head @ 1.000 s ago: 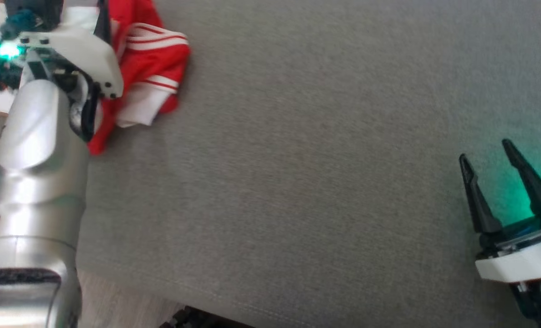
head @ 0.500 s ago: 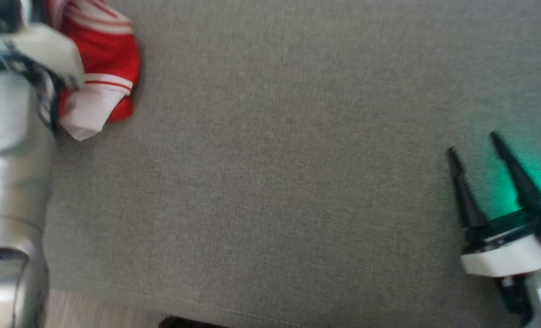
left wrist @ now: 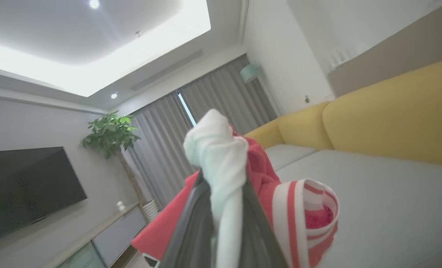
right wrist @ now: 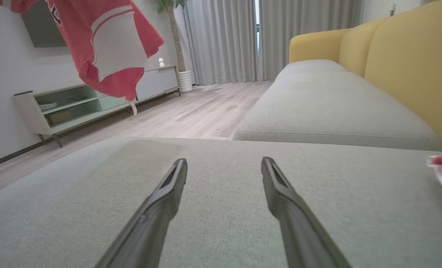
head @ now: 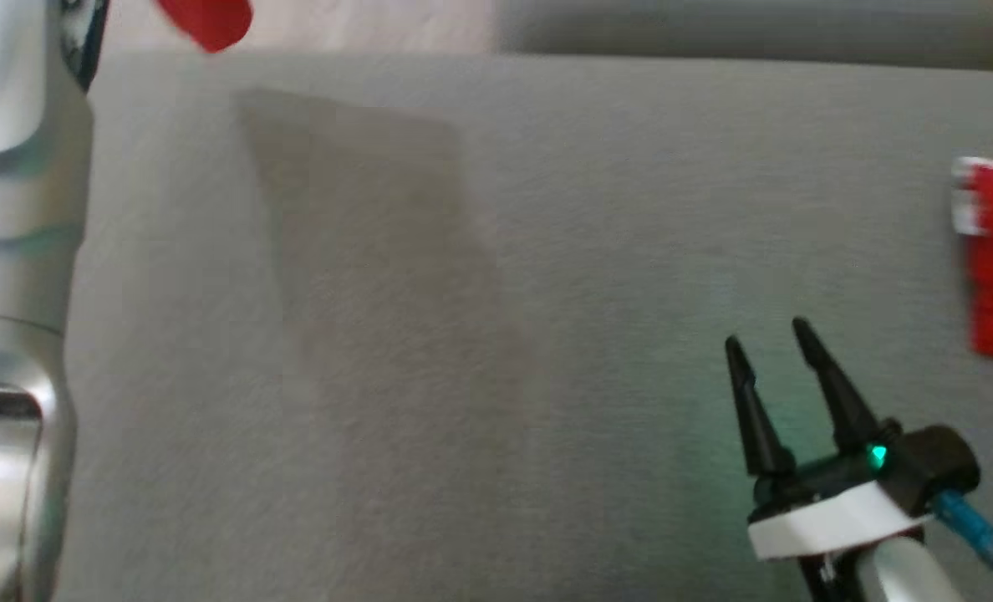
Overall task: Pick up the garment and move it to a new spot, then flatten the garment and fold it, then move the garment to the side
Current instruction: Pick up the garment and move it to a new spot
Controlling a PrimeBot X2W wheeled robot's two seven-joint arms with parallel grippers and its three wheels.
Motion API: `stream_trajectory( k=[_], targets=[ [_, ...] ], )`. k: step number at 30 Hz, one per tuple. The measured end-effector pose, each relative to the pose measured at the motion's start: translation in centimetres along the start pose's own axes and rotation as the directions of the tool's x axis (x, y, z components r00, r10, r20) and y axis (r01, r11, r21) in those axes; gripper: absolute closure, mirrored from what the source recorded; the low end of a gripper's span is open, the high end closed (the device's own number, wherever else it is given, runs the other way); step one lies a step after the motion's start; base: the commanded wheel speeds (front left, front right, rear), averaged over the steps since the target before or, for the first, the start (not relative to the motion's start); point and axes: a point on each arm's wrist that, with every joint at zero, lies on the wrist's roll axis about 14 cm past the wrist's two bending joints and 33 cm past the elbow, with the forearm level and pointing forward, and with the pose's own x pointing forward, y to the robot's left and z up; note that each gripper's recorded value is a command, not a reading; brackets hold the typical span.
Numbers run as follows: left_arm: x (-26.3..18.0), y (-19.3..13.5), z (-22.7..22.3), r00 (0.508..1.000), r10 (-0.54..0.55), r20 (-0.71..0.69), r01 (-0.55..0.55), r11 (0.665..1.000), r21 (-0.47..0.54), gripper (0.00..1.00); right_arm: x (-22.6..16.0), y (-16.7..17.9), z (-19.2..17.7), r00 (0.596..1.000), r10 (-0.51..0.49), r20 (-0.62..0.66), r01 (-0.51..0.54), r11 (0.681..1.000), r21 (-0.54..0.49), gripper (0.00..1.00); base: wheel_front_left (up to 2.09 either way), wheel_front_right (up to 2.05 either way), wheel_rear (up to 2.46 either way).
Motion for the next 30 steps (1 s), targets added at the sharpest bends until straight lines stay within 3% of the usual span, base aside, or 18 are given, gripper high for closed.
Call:
stream_trajectory(
  k=[6, 8, 10, 13, 18, 20, 23, 24, 25, 26, 30],
  targets=[
    [2.1, -8.1, 9.8, 0.967, -0.144, 0.212, 0.179, 0.971, -0.159, 1.00, -4.4, -2.6, 2.3, 0.987, -0.147, 0.060, 0.148, 0.989, -0.012, 0.00, 0.00, 0.00, 0.00],
    [2.0, -12.0, 12.1, 0.943, -0.209, 0.260, 0.267, 0.940, -0.213, 1.00, -5.8, -3.5, 2.9, 0.977, -0.198, 0.080, 0.199, 0.980, -0.013, 0.00, 0.00, 0.00, 0.00],
    [1.2, -16.9, 12.2, 0.918, -0.298, 0.260, 0.367, 0.889, -0.276, 1.00, -7.2, -4.5, 3.4, 0.965, -0.243, 0.097, 0.246, 0.969, -0.015, 0.00, 0.00, 0.00, 0.00],
    [-1.7, -24.9, 8.7, 0.870, -0.456, 0.189, 0.493, 0.784, -0.377, 1.00, -8.9, -5.6, 3.8, 0.945, -0.307, 0.111, 0.310, 0.951, -0.009, 0.00, 0.00, 0.00, 0.00],
    [-9.6, -35.3, -0.9, 0.737, -0.676, -0.002, 0.568, 0.622, -0.539, 1.00, -10.3, -6.9, 3.2, 0.919, -0.383, 0.095, 0.383, 0.923, 0.012, 0.00, 0.00, 0.00, 0.00],
    [-12.6, -37.8, -4.3, 0.684, -0.726, -0.067, 0.567, 0.587, -0.577, 1.00, -10.3, -7.4, 2.8, 0.913, -0.401, 0.076, 0.401, 0.916, 0.012, 0.00, 0.00, 0.00, 0.00],
    [-14.9, -39.7, -7.5, 0.659, -0.742, -0.119, 0.547, 0.583, -0.601, 1.00, -9.9, -8.5, 2.9, 0.903, -0.423, 0.076, 0.424, 0.906, 0.006, 0.00, 0.00, 0.00, 0.00],
    [-15.1, -40.1, -8.0, 0.661, -0.740, -0.125, 0.539, 0.584, -0.606, 0.64, -9.9, -8.9, 2.9, 0.899, -0.432, 0.075, 0.433, 0.902, 0.003, 0.00, 0.00, 0.00, 0.00],
    [-15.2, -40.4, -8.3, 0.662, -0.739, -0.122, 0.542, 0.585, -0.604, 0.21, -9.9, -9.2, 2.8, 0.895, -0.441, 0.072, 0.442, 0.897, 0.001, 0.00, 0.00, 0.00, 0.00],
    [-15.0, -40.4, -8.4, 0.675, -0.728, -0.117, 0.537, 0.594, -0.599, 0.00, -10.0, -9.5, 2.7, 0.891, -0.449, 0.065, 0.450, 0.893, 0.001, 0.00, 0.00, 0.00, 0.00],
    [-14.8, -39.4, -7.8, 0.732, -0.676, -0.090, 0.531, 0.648, -0.546, 0.00, -10.2, -9.5, 2.5, 0.890, -0.451, 0.062, 0.452, 0.892, 0.006, 0.00, 0.00, 0.00, 0.00]
  ],
)
